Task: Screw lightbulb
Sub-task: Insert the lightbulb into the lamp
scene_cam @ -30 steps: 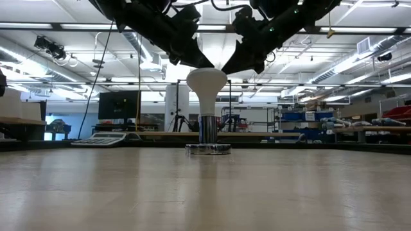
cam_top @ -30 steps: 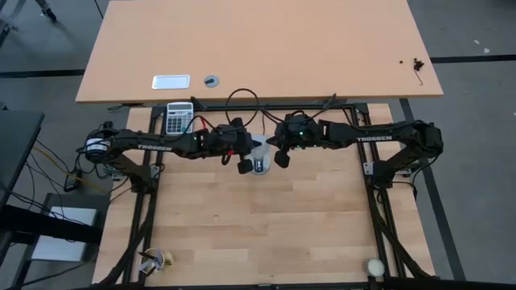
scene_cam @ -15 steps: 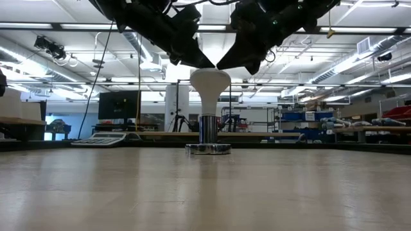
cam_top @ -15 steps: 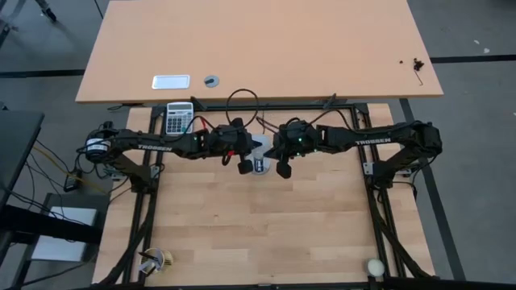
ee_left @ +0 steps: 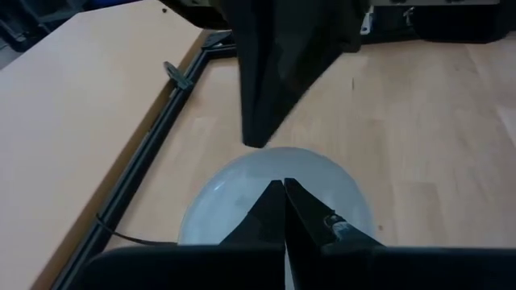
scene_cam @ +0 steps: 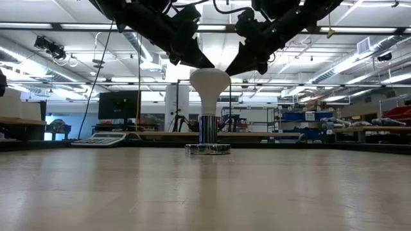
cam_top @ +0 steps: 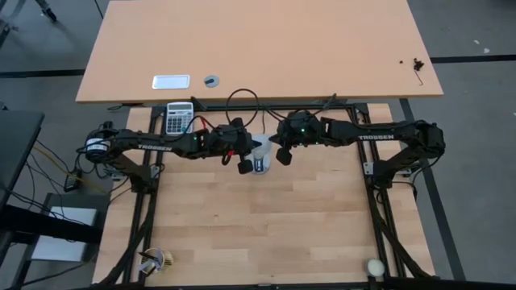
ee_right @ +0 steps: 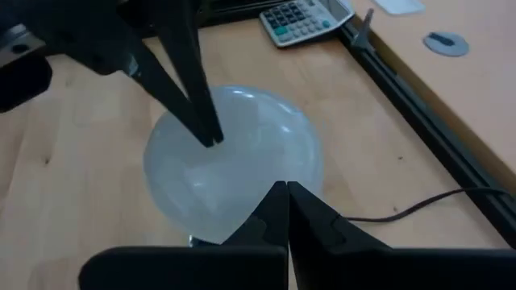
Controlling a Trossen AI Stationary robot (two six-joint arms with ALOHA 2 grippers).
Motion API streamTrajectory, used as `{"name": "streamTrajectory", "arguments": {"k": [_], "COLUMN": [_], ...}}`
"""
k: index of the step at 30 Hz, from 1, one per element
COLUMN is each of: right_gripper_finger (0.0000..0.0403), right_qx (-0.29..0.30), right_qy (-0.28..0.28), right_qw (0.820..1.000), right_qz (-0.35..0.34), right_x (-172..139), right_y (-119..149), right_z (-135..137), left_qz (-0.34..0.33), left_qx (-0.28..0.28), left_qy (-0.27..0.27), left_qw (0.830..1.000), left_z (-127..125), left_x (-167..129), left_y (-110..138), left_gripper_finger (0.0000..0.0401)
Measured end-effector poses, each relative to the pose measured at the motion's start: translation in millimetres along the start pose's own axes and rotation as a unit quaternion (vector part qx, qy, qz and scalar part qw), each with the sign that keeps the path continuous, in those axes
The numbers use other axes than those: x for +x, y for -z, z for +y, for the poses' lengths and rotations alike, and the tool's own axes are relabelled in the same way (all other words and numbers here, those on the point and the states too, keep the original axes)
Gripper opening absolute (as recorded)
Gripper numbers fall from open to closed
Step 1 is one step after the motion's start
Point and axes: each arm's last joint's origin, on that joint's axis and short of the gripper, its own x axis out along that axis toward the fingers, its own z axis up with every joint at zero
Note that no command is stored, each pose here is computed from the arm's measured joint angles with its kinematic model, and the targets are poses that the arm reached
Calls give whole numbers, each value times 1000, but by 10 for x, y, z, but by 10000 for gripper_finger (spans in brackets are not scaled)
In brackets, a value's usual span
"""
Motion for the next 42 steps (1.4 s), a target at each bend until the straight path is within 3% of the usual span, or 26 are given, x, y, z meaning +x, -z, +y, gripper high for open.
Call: {"name": "streamTrajectory", "arguments": {"k": [16, 27, 36, 42], "right_gripper_finger": [9, 9, 9, 9], "right_qx": [-1, 5, -1, 6], "right_qy": [-51, -128, -8, 11], "right_qw": [999, 991, 1000, 1000], "right_qz": [12, 29, 6, 25], "right_x": [33, 29, -88, -51], "right_y": [26, 70, 0, 40], "right_z": [96, 234, 106, 7], "left_qz": [7, 4, 9, 18], "left_qx": [2, 0, 2, 3], "left_qy": [6, -4, 1, -7], "left_qw": [1000, 1000, 1000, 1000], "left_z": [-9, 6, -1, 0], "left_x": [-2, 2, 2, -2], "left_y": [18, 8, 24, 38], "left_gripper_finger": [0, 0, 0, 0]}}
